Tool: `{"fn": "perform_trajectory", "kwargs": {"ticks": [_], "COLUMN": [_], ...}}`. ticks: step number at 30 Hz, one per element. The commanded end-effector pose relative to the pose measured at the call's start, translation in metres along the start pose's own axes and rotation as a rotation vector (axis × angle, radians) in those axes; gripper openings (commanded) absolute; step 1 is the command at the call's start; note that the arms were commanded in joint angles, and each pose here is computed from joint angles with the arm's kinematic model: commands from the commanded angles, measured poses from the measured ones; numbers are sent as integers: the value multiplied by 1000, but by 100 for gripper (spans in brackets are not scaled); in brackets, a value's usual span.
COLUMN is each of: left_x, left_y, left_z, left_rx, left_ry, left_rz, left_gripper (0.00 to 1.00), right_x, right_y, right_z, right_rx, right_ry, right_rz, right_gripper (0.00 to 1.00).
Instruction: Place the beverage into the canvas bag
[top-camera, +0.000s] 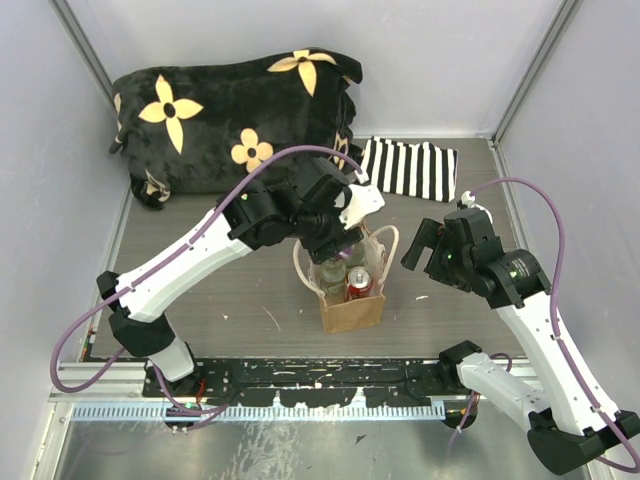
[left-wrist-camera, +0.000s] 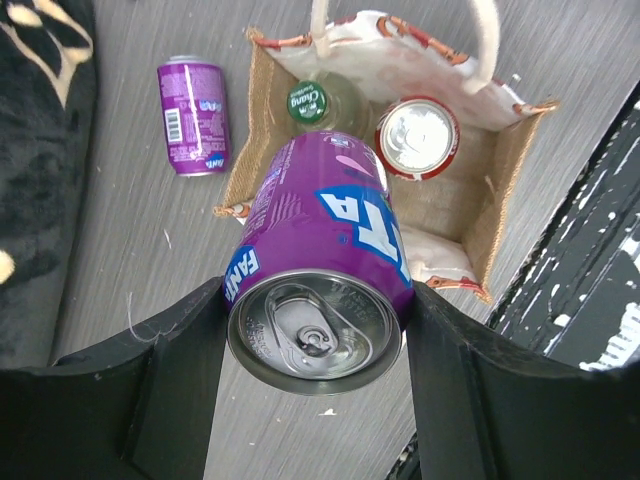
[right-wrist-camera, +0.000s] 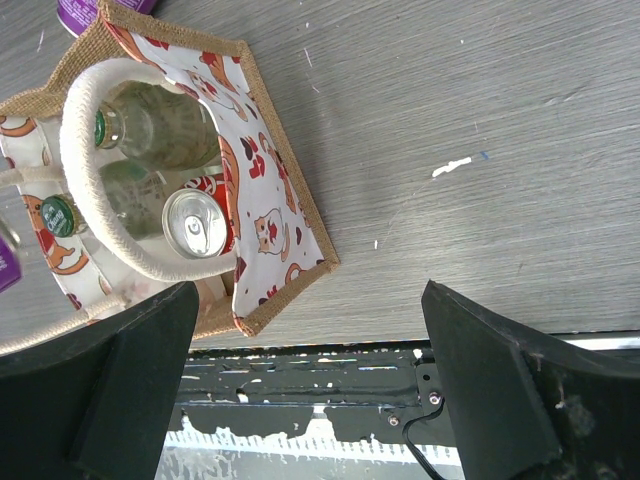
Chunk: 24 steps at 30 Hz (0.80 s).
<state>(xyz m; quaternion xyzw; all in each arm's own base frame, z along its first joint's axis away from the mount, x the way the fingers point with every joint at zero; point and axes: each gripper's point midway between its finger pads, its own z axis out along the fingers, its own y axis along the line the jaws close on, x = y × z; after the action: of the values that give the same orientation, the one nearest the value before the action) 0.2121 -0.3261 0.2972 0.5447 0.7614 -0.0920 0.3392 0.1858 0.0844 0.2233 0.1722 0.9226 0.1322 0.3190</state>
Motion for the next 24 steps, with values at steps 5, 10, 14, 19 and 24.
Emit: {"fn": "perform_trajectory", "kwargs": {"ticks": [5, 10, 14, 19, 24], "left_x": [-16, -3, 5, 19, 32], "left_y": [-25, -44, -52, -55, -55], "left_z": [-17, -6, 3, 19, 36], "left_rx": [95, 151, 171, 166, 151], "left_ry": [-89, -49, -21, 15, 46], "left_rz": [-4, 10, 25, 38, 54], "left_gripper": [0, 0, 0, 0, 0], "right_x": [-5, -6, -6, -6, -6], "right_y": [0, -1, -3, -4, -5], "right_z": [-3, -6, -7, -7, -8], "right_rx": [-5, 1, 9, 13, 19], "right_ry": [-34, -35, -36, -35, -35], "right_rz": [22, 18, 17, 16, 15], "right_gripper": [100, 100, 100, 100, 100]}}
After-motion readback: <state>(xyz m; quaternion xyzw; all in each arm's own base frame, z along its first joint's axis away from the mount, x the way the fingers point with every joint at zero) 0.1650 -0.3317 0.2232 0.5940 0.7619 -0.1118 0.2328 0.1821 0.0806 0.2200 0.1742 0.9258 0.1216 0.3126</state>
